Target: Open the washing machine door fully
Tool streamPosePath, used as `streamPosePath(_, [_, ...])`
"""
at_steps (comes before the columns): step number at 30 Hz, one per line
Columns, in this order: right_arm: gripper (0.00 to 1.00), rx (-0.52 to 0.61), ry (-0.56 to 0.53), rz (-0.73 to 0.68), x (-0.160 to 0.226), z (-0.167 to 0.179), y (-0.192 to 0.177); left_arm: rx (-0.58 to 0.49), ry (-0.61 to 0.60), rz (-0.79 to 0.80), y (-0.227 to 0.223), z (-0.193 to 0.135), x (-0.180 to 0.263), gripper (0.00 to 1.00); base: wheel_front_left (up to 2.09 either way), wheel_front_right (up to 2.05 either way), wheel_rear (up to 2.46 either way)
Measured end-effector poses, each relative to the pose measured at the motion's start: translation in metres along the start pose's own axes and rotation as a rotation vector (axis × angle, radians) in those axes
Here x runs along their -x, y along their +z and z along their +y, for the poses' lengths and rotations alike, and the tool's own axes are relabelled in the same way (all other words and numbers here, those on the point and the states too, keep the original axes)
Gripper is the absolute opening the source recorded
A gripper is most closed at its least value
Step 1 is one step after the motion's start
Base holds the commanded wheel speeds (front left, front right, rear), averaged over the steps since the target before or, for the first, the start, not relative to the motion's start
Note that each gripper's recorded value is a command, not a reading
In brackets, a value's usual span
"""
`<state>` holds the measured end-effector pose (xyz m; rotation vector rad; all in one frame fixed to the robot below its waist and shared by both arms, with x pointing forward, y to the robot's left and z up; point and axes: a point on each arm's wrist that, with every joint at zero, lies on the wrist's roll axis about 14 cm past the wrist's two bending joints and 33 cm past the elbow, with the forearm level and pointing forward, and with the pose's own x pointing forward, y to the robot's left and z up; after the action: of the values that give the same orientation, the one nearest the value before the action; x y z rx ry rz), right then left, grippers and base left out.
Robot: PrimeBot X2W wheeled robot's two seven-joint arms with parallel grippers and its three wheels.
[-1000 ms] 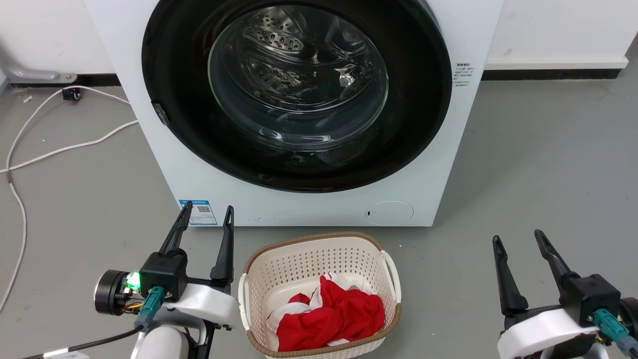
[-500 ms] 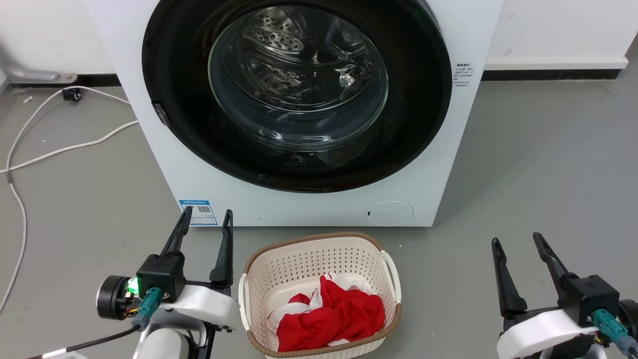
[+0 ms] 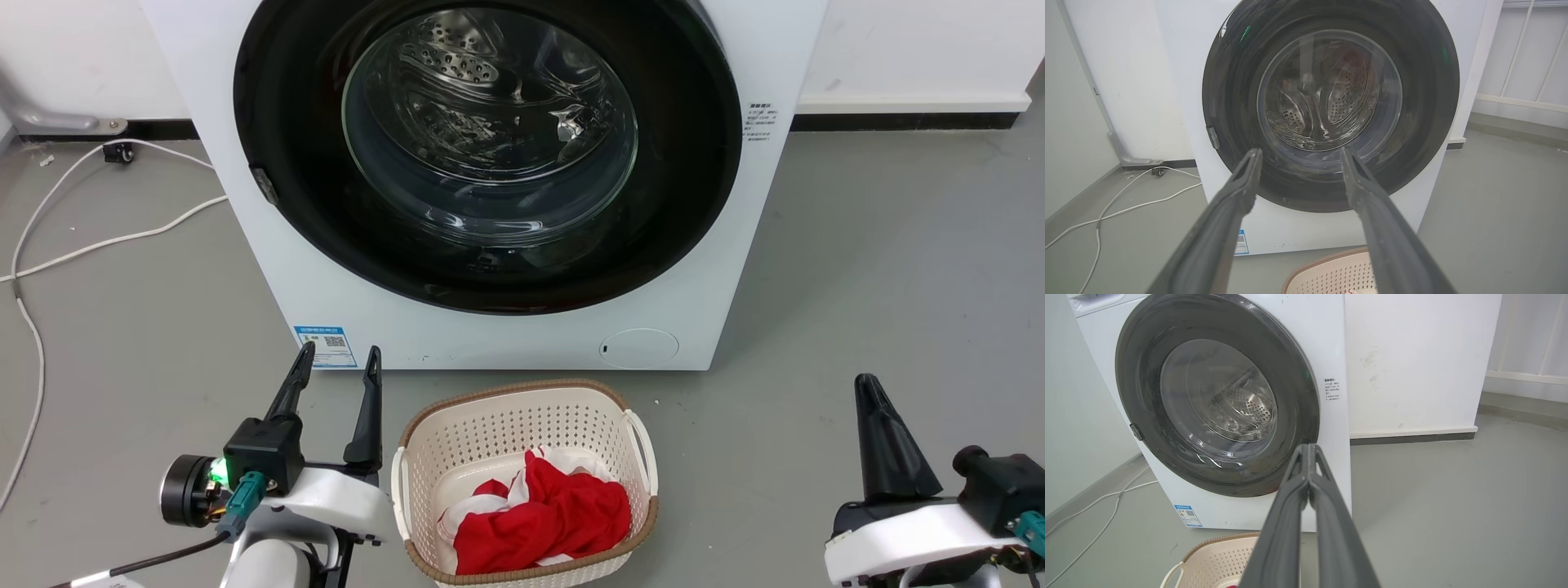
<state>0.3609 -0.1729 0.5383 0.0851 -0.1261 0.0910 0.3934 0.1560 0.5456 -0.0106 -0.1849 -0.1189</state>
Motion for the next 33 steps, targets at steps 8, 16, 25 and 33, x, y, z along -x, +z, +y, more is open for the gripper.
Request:
streamPosePath(8, [0.00,-0.518,-0.125,-0.121,-0.002,-0.026,0.009,0.005,0.004,0.002,-0.001,0.001,-0.001,1.00,0.00,0.00,0.00])
streamPosePath(16, [0.00,-1.174,-0.254,-0.285,-0.024,-0.063,0.021,0.012,0.006,0.002,-0.002,0.000,-0.004,1.00,0.00,0.00,0.00])
streamPosePath(25, [0.00,-1.424,-0.179,-0.306,-0.092,-0.087,0.052,0.026,0.003,-0.012,-0.001,0.000,-0.014,1.00,0.00,0.00,0.00])
streamPosePath(33, [0.00,-1.337,-0.066,-0.192,-0.170,-0.085,0.087,0.033,0.007,-0.010,-0.005,0.002,-0.024,1.00,0.00,0.00,0.00])
